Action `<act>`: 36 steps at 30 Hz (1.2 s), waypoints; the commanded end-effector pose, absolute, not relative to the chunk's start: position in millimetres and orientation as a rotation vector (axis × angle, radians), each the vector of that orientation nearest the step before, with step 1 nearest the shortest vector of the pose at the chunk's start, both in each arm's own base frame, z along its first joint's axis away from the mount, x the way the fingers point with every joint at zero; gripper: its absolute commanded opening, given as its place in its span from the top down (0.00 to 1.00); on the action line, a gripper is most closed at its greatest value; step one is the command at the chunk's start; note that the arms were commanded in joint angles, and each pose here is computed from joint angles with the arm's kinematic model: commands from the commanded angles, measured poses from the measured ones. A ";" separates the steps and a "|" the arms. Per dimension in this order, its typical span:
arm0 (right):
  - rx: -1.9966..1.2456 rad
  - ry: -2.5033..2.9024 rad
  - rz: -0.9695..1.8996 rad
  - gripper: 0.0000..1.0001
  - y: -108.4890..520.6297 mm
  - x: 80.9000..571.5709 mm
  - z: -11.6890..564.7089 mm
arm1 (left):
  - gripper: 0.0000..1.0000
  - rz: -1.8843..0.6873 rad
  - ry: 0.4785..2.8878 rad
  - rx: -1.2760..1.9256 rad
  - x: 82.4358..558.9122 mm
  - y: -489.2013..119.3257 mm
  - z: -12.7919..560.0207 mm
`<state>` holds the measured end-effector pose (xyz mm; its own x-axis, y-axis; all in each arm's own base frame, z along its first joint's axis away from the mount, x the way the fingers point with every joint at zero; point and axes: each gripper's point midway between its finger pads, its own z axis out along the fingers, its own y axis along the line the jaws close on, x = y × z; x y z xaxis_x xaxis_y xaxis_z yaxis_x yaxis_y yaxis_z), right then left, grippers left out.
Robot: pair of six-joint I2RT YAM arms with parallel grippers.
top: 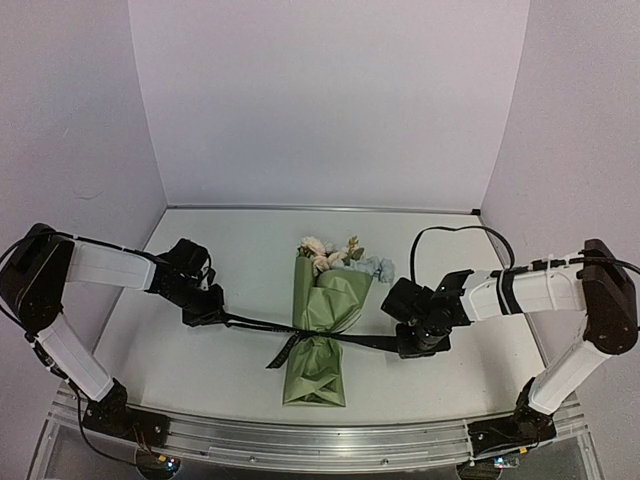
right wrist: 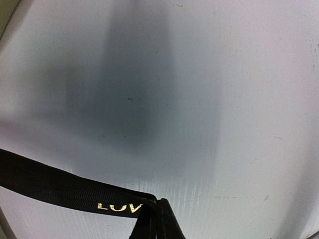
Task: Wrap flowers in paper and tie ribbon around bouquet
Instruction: Tie the half-tied ribbon around the folded bouquet, then adjust the ribbon on the folded bouquet.
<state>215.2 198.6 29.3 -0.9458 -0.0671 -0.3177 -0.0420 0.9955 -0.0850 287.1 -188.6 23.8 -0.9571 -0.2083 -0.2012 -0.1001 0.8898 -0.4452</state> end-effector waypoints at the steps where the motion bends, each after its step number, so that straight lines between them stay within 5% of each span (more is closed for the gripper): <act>1: -0.074 2.857 -0.425 1.00 144.4 194.5 21.9 | 1.00 -0.495 2.787 -0.316 296.2 -152.1 21.1; 10: -0.123 2.847 -0.221 0.98 179.3 203.0 31.8 | 0.98 -0.687 2.757 -0.119 297.5 -187.9 40.0; 14: -0.124 2.820 -0.104 0.58 194.6 204.4 50.2 | 0.56 -0.678 2.703 -0.066 298.6 -191.6 62.1; 16: -0.094 2.790 -0.044 0.48 197.1 205.5 63.8 | 0.41 -0.673 2.665 -0.022 297.4 -194.7 78.6; 19: -0.035 2.746 0.038 0.41 200.6 208.4 84.1 | 0.34 -0.616 2.632 0.056 290.5 -202.2 97.2; 36: 0.164 2.703 0.194 0.37 220.8 219.0 121.4 | 0.43 -0.785 2.615 0.666 196.7 -329.1 71.0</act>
